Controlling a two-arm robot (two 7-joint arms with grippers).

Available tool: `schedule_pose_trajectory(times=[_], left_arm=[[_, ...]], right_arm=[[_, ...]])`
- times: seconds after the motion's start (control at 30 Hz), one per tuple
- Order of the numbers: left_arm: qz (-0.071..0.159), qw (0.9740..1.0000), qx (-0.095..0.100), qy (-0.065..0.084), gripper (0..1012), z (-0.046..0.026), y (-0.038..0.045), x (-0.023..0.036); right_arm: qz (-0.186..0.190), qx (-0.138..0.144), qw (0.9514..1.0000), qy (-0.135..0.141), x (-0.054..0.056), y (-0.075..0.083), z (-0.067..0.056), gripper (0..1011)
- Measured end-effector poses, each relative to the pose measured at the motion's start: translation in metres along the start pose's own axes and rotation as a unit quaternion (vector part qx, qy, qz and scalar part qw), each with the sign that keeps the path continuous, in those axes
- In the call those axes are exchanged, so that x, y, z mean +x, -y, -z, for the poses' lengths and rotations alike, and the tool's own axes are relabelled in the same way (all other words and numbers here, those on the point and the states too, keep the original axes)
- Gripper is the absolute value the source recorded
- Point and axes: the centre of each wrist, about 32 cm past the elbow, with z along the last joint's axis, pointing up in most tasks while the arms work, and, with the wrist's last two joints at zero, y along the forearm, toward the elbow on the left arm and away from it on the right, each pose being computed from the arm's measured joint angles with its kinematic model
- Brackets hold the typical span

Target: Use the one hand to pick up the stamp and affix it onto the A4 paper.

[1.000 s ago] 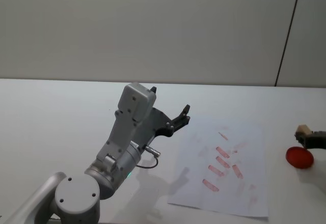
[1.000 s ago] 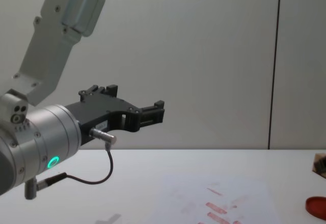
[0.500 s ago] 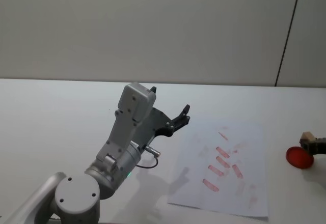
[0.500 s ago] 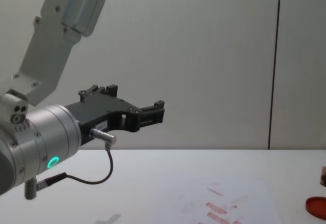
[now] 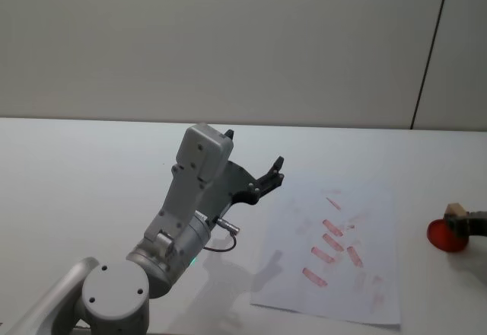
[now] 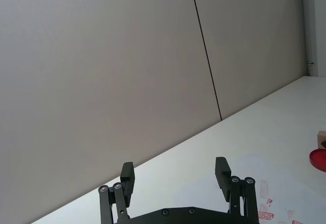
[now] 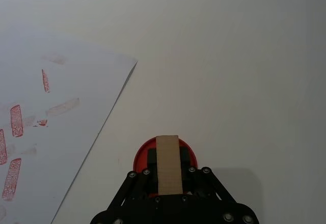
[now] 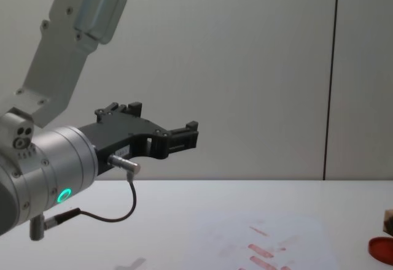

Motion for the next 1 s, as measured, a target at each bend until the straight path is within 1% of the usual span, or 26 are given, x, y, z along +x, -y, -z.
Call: schedule_pose_trajectory(times=[0.3,0.47,0.5,0.53,0.57,0.6,0.7,0.77,0.8,0.83,0.87,0.9,0.93,1.0], left_arm=[[0.0,1.0,0.0,0.0,1002,0.0,0.0,0.0],[0.0,1.0,0.0,0.0,1002,0.0,0.0,0.0],[0.0,1.0,0.0,0.0,1002,0.0,0.0,0.0],[0.0,1.0,0.0,0.0,1002,0.0,0.0,0.0],[0.0,1.0,0.0,0.0,1002,0.0,0.0,0.0],[0.0,1.0,0.0,0.0,1002,0.0,0.0,0.0],[0.0,1.0,0.0,0.0,1002,0.0,0.0,0.0],[0.0,1.0,0.0,0.0,1002,0.0,0.0,0.0],[0.0,1.0,0.0,0.0,1002,0.0,0.0,0.0],[0.0,1.0,0.0,0.0,1002,0.0,0.0,0.0],[0.0,1.0,0.0,0.0,1002,0.0,0.0,0.0],[0.0,1.0,0.0,0.0,1002,0.0,0.0,0.0],[0.0,1.0,0.0,0.0,1002,0.0,0.0,0.0],[0.0,1.0,0.0,0.0,1002,0.0,0.0,0.0]], right_arm=[[0.0,-0.005,1.0,0.003,-0.0011,-0.0029,0.0011,219],[-0.001,-0.006,1.0,0.004,-0.0016,-0.0038,0.0015,304],[-0.001,-0.006,1.0,0.004,-0.0017,-0.004,0.0016,373],[-0.001,-0.007,1.0,0.004,-0.0017,-0.0041,0.0017,414],[0.0,-0.007,1.0,0.004,-0.0017,-0.0042,0.0017,414],[0.0,-0.007,1.0,0.004,-0.0017,-0.0043,0.0018,476],[0.0,-0.008,1.0,0.005,-0.0018,-0.0046,0.0019,558],[0.0,-0.008,1.0,0.005,-0.0019,-0.0047,0.0019,636],[0.0,-0.008,1.0,0.005,-0.0019,-0.0048,0.002,636],[0.0,-0.008,1.0,0.005,-0.002,-0.0048,0.002,701],[0.0,-0.008,1.0,0.005,-0.002,-0.0049,0.002,708],[-0.001,-0.008,1.0,0.005,-0.002,-0.0049,0.002,756],[-0.001,-0.008,1.0,0.005,-0.002,-0.005,0.002,772],[-0.001,-0.008,1.0,0.005,-0.0021,-0.0051,0.002,841]])
